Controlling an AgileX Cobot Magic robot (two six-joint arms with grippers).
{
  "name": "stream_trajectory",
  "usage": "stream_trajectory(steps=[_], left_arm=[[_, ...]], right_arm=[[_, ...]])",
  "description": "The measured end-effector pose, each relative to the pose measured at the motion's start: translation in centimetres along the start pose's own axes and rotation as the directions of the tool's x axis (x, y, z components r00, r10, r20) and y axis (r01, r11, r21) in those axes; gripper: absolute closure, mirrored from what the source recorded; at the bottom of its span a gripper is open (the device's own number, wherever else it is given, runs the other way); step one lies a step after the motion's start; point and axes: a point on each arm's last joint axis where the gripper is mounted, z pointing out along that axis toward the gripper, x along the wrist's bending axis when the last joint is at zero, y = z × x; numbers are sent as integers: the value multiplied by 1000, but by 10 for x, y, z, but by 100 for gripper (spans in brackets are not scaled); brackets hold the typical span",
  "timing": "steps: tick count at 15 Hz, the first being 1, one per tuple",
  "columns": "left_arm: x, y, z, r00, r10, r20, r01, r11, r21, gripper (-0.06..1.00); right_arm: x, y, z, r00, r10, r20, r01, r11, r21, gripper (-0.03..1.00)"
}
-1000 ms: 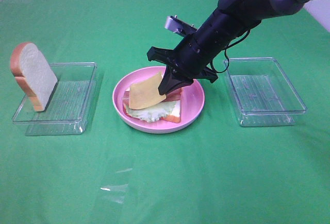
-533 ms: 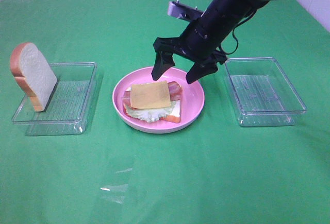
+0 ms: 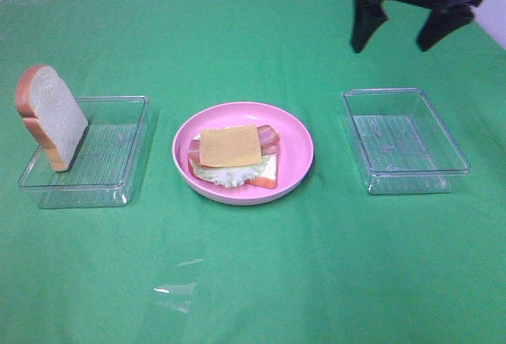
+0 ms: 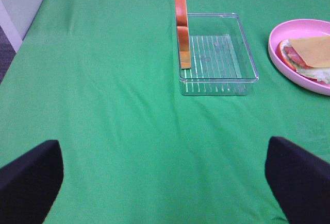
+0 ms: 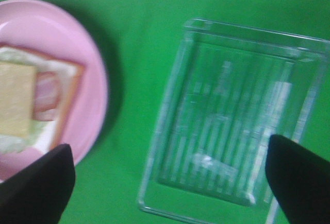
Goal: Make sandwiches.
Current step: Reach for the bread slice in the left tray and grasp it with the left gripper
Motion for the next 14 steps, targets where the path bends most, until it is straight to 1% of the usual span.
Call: stream_trajectory(steps=[1,2,3,4,5,7,8,10,11,12,14], left_arm=[[0,0,0,1000,0,0,0,1000,0,-3],[0,0,0,1000,0,0,0,1000,0,-3],[0,0,0,1000,0,0,0,1000,0,-3],[0,0,0,1000,0,0,0,1000,0,-3],[0,0,0,1000,0,0,0,1000,0,-3],[0,0,0,1000,0,0,0,1000,0,-3],[0,0,0,1000,0,0,0,1000,0,-3],[0,0,0,1000,0,0,0,1000,0,-3],[0,0,0,1000,0,0,0,1000,0,-3],[0,0,0,1000,0,0,0,1000,0,-3],[0,0,0,1000,0,0,0,1000,0,-3]], right_arm=[[-32,-4,-4,997,66,33,-66,998,16,1],[-55,-9,-7,992,111,52,-113,993,37,1],[-61,-11,-7,991,122,57,-124,992,39,1],[-69,-22,-17,988,143,62,-146,989,38,1],[-65,-38,-24,987,146,58,-150,987,57,1],[-50,-88,-40,987,156,39,-159,981,107,1],[-45,-106,-46,987,159,33,-162,980,116,1],[-26,-174,-71,987,159,32,-160,986,45,1],[-18,-205,-81,987,155,36,-155,988,-12,1],[-7,-251,-93,988,149,43,-144,983,-109,1],[5,-301,-98,989,140,51,-126,967,-222,1]])
